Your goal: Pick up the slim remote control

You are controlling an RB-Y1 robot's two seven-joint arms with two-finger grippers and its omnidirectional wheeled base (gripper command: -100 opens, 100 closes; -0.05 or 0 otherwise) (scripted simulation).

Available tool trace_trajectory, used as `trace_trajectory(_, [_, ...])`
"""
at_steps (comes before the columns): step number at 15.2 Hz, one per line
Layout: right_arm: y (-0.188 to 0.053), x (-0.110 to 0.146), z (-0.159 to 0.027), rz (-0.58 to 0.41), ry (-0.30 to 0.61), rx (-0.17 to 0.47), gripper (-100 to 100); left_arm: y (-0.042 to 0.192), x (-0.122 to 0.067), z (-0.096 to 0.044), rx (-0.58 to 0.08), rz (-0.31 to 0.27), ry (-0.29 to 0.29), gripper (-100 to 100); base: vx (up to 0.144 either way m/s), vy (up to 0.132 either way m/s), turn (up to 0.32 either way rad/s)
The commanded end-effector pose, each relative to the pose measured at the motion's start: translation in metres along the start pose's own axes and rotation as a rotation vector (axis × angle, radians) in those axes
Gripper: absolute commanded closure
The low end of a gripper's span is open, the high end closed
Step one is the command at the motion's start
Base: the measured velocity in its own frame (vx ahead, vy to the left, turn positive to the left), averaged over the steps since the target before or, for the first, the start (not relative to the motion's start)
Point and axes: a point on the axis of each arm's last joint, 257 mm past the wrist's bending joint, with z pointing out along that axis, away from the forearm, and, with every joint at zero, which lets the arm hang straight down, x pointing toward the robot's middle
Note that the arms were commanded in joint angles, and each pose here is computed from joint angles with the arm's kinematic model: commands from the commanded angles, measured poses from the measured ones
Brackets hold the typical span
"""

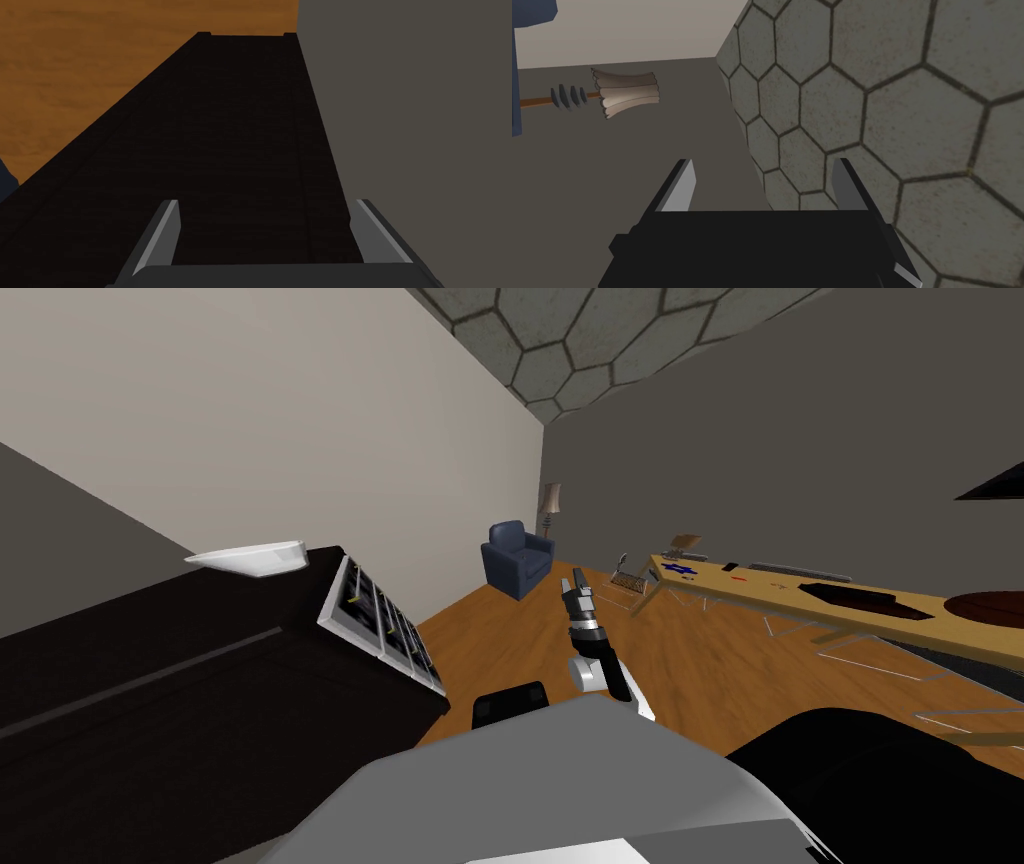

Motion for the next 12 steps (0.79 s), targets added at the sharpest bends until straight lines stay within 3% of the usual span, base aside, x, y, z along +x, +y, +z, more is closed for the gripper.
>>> trace_trajectory(1, [0.000,0.000,0.000,0.000,0.000,0.000,0,0.004,-0.006,-0.034,-0.045,-0.008,-0.017,-100,0.093,0.115,-0.173])
trace_trajectory(3, [0.000,0.000,0.000,0.000,0.000,0.000,0,0.011,0.001,-0.039,-0.069,-0.021,-0.002,-100,0.073,0.114,-0.096])
trace_trajectory(4, [0.000,0.000,0.000,0.000,0.000,0.000,0,0.012,-0.002,-0.061,-0.094,-0.027,-0.013,-100,0.092,0.129,-0.110])
trace_trajectory(5, [0.000,0.000,0.000,0.000,0.000,0.000,0,0.017,0.003,-0.063,-0.106,-0.036,-0.002,-100,0.104,0.154,-0.131])
trace_trajectory(6, [0.000,0.000,0.000,0.000,0.000,0.000,0,0.017,0.002,-0.080,-0.123,-0.045,-0.007,-100,0.105,0.184,-0.192])
trace_trajectory(8, [0.000,0.000,0.000,0.000,0.000,0.000,0,0.020,0.007,-0.082,-0.133,-0.053,0.002,-100,0.093,0.160,-0.130])
trace_trajectory(9, [0.000,0.000,0.000,0.000,0.000,0.000,0,0.019,0.008,-0.094,-0.138,-0.063,0.001,-100,0.081,0.156,-0.098])
trace_trajectory(11, [0.000,0.000,0.000,0.000,0.000,0.000,0,0.022,0.012,-0.096,-0.149,-0.072,0.011,-100,0.087,0.151,-0.110])
trace_trajectory(12, [0.000,0.000,0.000,0.000,0.000,0.000,0,0.021,0.017,-0.104,-0.149,-0.088,0.020,-100,0.112,0.156,-0.126])
